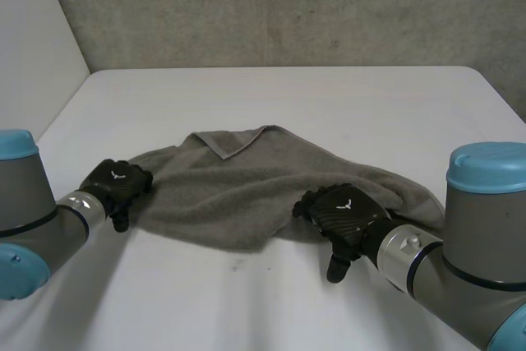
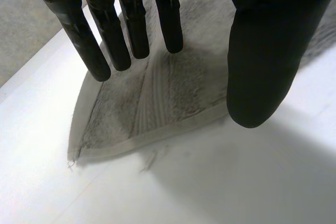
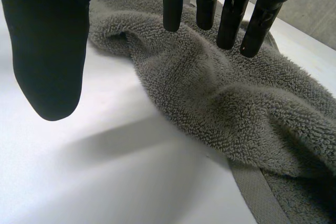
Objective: Fold the towel.
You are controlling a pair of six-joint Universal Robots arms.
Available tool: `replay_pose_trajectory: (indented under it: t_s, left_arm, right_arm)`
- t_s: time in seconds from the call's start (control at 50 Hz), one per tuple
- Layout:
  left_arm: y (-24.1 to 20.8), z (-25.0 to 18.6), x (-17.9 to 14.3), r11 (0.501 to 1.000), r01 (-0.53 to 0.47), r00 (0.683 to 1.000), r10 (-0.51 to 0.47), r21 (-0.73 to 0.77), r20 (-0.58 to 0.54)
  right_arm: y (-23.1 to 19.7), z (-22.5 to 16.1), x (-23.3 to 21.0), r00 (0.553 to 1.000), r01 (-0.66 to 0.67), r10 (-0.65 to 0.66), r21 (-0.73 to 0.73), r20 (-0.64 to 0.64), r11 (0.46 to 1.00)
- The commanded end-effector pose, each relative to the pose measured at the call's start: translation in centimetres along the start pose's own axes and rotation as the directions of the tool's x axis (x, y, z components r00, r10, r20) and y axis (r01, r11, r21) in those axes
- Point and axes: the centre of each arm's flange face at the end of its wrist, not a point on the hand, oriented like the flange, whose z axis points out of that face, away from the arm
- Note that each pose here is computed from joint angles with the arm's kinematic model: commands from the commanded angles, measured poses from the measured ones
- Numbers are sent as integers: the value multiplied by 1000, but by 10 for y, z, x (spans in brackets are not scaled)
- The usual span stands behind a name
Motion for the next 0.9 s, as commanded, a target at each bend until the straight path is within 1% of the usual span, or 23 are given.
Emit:
replay_pose_trajectory:
  t_s: [0.02,0.16,0.32,0.5,0.62,0.68,0.72,0.74,0.78,0.8,0.82,0.86,0.88,0.9]
  left_arm:
    - [7,10,0,1000,0,1000,0,9,15]
    - [8,15,-1,1000,-3,1000,2,27,24]
    - [8,17,4,999,-2,1000,3,50,-12]
    - [0,15,-1,996,-7,1000,6,84,12]
    - [-17,4,-4,990,-13,999,8,140,38]
    - [-25,-5,-3,987,5,999,-11,161,38]
    - [-32,-11,-2,984,16,999,-23,180,38]
    - [-38,-17,-1,980,30,999,-38,198,36]
    - [-44,-22,-1,975,46,998,-55,218,36]
    - [-51,-28,-3,968,67,996,-78,240,36]
    - [-51,-28,-3,968,68,996,-79,240,37]
    - [-66,-42,-9,950,110,991,-128,294,42]
    - [-66,-42,-9,949,110,991,-128,294,42]
    - [-73,-49,-12,938,128,988,-150,322,45]
  right_arm:
    - [1,1,-2,1000,4,-4,0,4,1000]
    - [3,2,-2,1000,4,-4,-4,5,1000]
    - [4,2,-2,1000,3,-3,-7,6,1000]
    - [5,3,-3,1000,4,-4,-9,7,1000]
    - [8,5,-3,1000,-6,6,-19,8,1000]
    - [7,6,2,999,-19,18,-19,-28,1000]
    - [10,11,9,995,-28,24,-30,-99,999]
    - [10,11,9,995,-28,24,-30,-99,999]
    - [15,21,19,985,-7,1,-33,-173,999]
    - [15,21,19,985,-7,1,-33,-173,999]
    - [17,26,23,980,-1,-4,-25,-200,1000]
    - [20,32,26,976,4,-8,-22,-217,1000]
    - [22,36,29,973,13,-19,-28,-231,1000]
    - [22,36,29,973,13,-20,-28,-231,1000]
